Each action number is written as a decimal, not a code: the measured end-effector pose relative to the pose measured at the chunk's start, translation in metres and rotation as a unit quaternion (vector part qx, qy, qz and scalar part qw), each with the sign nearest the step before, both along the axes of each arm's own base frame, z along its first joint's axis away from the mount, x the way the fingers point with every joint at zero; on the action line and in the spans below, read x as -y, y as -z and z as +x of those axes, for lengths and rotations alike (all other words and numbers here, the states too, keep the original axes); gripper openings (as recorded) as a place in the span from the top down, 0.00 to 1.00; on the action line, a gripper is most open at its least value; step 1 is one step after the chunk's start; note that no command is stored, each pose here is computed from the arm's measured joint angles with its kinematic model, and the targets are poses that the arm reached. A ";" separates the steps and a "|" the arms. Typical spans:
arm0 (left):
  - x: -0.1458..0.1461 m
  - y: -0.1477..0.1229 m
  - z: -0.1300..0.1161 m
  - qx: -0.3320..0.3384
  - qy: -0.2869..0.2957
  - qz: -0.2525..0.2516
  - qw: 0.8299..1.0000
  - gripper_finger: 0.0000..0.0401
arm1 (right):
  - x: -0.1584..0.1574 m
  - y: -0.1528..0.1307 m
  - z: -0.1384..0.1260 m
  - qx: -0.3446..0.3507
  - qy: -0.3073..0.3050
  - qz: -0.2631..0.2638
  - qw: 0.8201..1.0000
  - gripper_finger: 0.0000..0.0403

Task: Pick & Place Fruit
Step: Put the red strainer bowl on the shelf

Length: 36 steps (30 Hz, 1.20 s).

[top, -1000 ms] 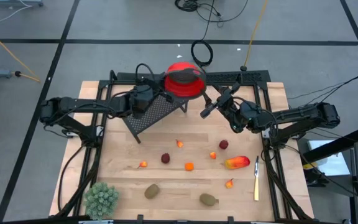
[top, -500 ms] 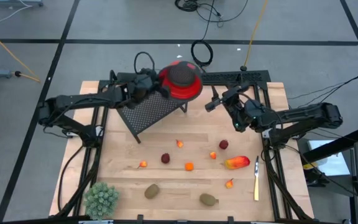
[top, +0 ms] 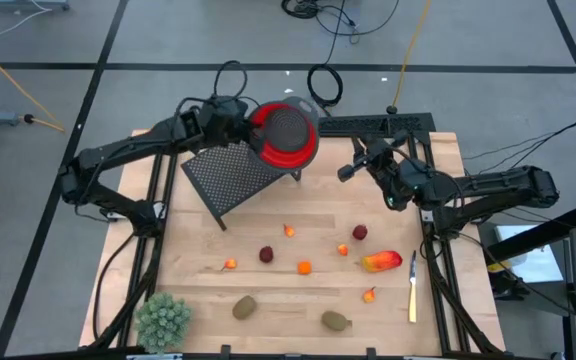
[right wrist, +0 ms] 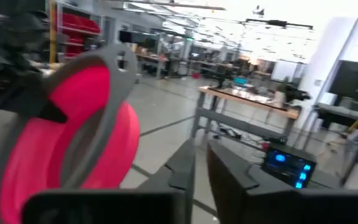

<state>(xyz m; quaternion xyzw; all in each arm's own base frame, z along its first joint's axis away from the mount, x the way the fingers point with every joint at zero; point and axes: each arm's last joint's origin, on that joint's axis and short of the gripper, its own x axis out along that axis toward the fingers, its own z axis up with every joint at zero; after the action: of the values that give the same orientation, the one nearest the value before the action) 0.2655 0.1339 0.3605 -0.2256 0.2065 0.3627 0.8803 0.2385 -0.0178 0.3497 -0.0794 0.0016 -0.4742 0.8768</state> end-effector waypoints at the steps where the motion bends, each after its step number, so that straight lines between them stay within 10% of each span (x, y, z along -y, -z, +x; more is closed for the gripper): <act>1: -0.001 0.001 -0.001 -0.003 0.002 -0.007 1.000 1.00 | 0.000 0.000 -0.001 0.000 -0.009 0.001 1.000 0.98; 13: -0.001 0.008 -0.007 0.014 0.016 -0.138 0.990 1.00 | -0.002 -0.004 -0.022 -0.044 -0.101 0.003 0.994 1.00; 26: 0.009 0.018 -0.014 0.029 -0.034 -0.318 0.947 1.00 | -0.006 -0.003 -0.079 -0.106 -0.346 0.069 0.930 1.00; 36: 0.019 0.005 -0.033 -0.050 -0.084 -0.377 0.921 1.00 | -0.009 0.000 -0.104 -0.139 -0.375 0.079 0.913 1.00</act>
<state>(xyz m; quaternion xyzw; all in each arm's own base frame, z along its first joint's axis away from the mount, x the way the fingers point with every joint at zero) 0.2323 0.1145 0.3559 -0.5386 0.3517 0.3417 0.6852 0.1348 -0.0087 0.3497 -0.0700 0.1314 -0.0934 0.9844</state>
